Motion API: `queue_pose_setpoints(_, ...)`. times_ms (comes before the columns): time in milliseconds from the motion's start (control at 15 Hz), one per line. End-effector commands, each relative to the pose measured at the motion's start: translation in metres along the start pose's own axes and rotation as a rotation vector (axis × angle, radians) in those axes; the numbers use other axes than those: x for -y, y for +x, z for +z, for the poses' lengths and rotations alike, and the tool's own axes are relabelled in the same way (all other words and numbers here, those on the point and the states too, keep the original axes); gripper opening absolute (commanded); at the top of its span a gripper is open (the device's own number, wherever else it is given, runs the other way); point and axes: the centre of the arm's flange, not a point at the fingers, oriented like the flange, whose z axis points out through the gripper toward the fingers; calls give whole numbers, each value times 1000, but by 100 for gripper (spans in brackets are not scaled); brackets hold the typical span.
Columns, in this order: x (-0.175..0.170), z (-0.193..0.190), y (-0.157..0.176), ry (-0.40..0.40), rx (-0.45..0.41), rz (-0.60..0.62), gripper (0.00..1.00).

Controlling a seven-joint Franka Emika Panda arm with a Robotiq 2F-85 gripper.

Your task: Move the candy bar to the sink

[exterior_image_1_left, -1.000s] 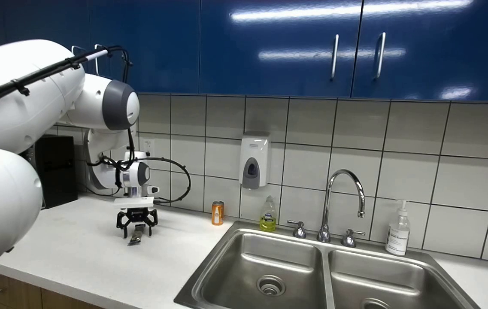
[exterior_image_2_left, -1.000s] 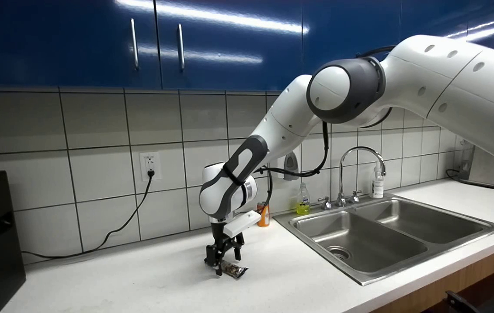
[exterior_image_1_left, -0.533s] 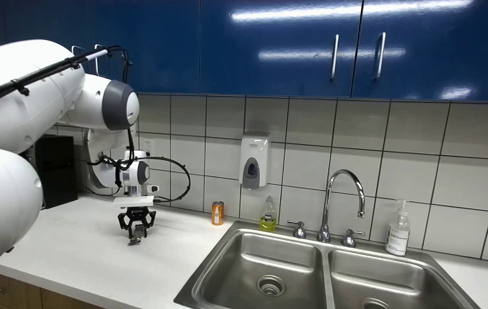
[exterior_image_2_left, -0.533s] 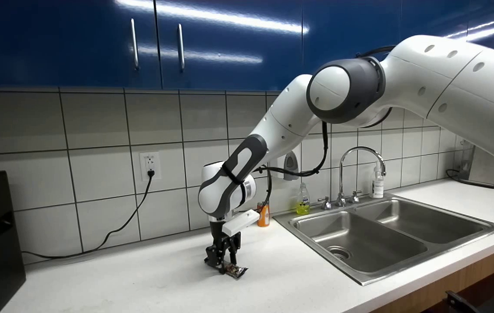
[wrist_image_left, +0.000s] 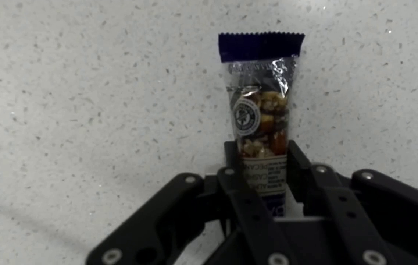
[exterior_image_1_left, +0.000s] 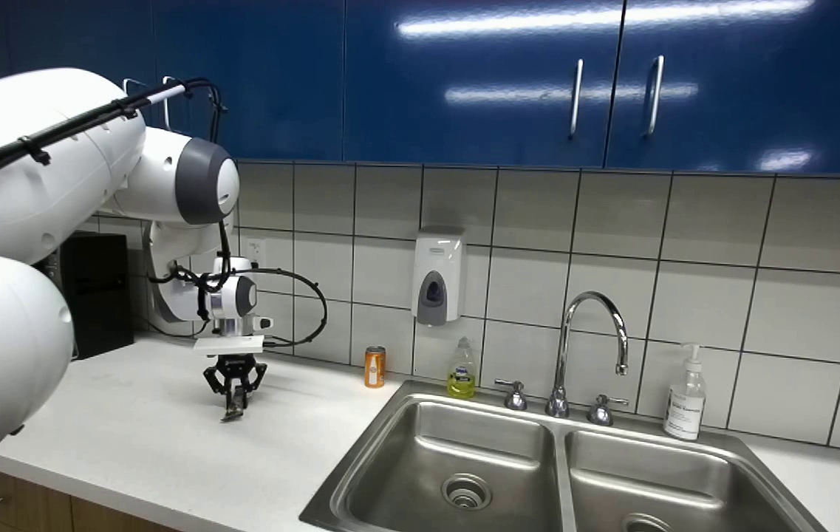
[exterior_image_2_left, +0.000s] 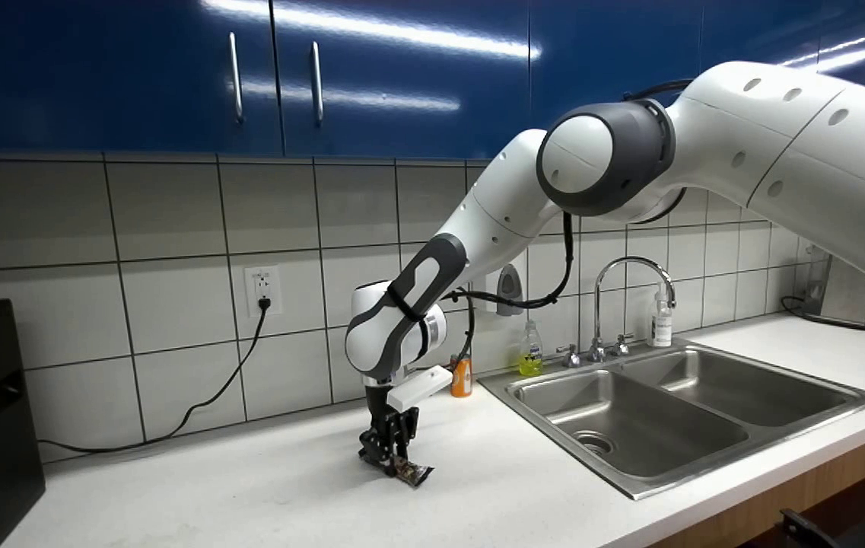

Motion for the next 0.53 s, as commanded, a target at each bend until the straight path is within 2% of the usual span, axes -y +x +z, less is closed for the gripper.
queue_pose_setpoints(0, -3, -4, -1, -4, -4, 10, 8)
queue_pose_setpoints(467, 0, -38, -13, -20, -47, 22, 8)
